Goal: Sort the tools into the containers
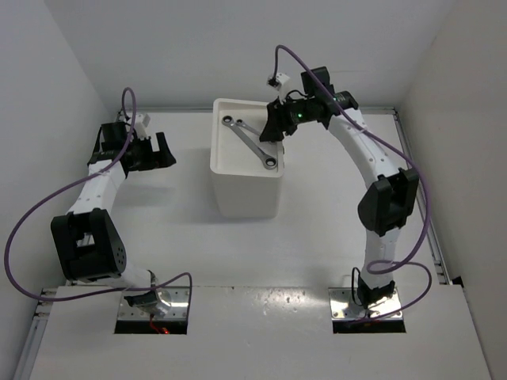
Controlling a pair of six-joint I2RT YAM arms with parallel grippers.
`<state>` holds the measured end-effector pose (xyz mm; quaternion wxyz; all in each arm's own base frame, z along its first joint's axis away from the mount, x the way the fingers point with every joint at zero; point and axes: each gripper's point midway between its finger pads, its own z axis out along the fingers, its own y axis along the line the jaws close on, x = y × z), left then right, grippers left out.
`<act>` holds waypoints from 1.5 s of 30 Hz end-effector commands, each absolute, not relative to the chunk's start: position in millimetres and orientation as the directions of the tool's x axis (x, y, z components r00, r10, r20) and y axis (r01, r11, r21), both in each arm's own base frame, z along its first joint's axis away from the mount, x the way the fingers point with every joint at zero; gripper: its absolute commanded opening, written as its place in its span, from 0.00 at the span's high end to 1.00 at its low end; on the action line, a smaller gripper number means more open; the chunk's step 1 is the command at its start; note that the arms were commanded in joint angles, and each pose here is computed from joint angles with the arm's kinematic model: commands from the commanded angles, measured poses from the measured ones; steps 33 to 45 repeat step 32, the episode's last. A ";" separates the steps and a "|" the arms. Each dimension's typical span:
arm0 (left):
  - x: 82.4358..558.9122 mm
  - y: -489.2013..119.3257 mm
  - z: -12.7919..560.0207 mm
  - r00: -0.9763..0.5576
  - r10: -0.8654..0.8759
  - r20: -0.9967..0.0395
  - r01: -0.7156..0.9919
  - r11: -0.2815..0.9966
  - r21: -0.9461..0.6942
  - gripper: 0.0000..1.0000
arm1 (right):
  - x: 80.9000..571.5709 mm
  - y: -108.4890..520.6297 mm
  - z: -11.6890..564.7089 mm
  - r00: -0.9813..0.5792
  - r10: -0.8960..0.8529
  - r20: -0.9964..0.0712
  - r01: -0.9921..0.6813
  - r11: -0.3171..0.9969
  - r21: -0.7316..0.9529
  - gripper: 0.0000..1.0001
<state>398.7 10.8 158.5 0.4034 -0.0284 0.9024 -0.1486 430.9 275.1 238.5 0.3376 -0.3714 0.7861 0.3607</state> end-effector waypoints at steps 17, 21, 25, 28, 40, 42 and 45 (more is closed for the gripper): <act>395.3 42.7 208.0 -0.503 0.055 -0.863 0.034 0.998 0.043 0.00 | 431.5 109.2 308.1 -0.490 -0.069 -0.869 -0.422 0.891 0.167 0.45; 378.3 43.0 189.3 -0.478 0.091 -0.874 0.040 0.996 0.081 0.00 | 393.9 38.1 229.6 -0.591 -0.037 -0.806 -0.297 0.939 0.175 0.42; 366.9 43.1 161.7 -0.497 0.088 -0.863 0.033 0.996 0.083 0.00 | 368.8 8.4 167.4 -0.674 -0.046 -0.738 -0.295 0.932 0.212 0.36; 364.7 42.7 155.0 -0.505 0.087 -0.859 0.033 0.996 0.081 0.00 | 358.9 2.4 150.0 -0.698 -0.030 -0.716 -0.302 0.919 0.255 0.36; 365.0 43.5 151.8 -0.512 0.104 -0.852 0.044 0.995 0.095 0.00 | 353.5 -5.0 144.4 -0.713 0.012 -0.701 -0.282 0.911 0.302 0.35; 365.0 43.5 151.8 -0.512 0.104 -0.852 0.044 0.995 0.095 0.00 | 353.5 -5.0 144.4 -0.713 0.012 -0.701 -0.282 0.911 0.302 0.35; 365.0 43.5 151.8 -0.512 0.104 -0.852 0.044 0.995 0.095 0.00 | 353.5 -5.0 144.4 -0.713 0.012 -0.701 -0.282 0.911 0.302 0.35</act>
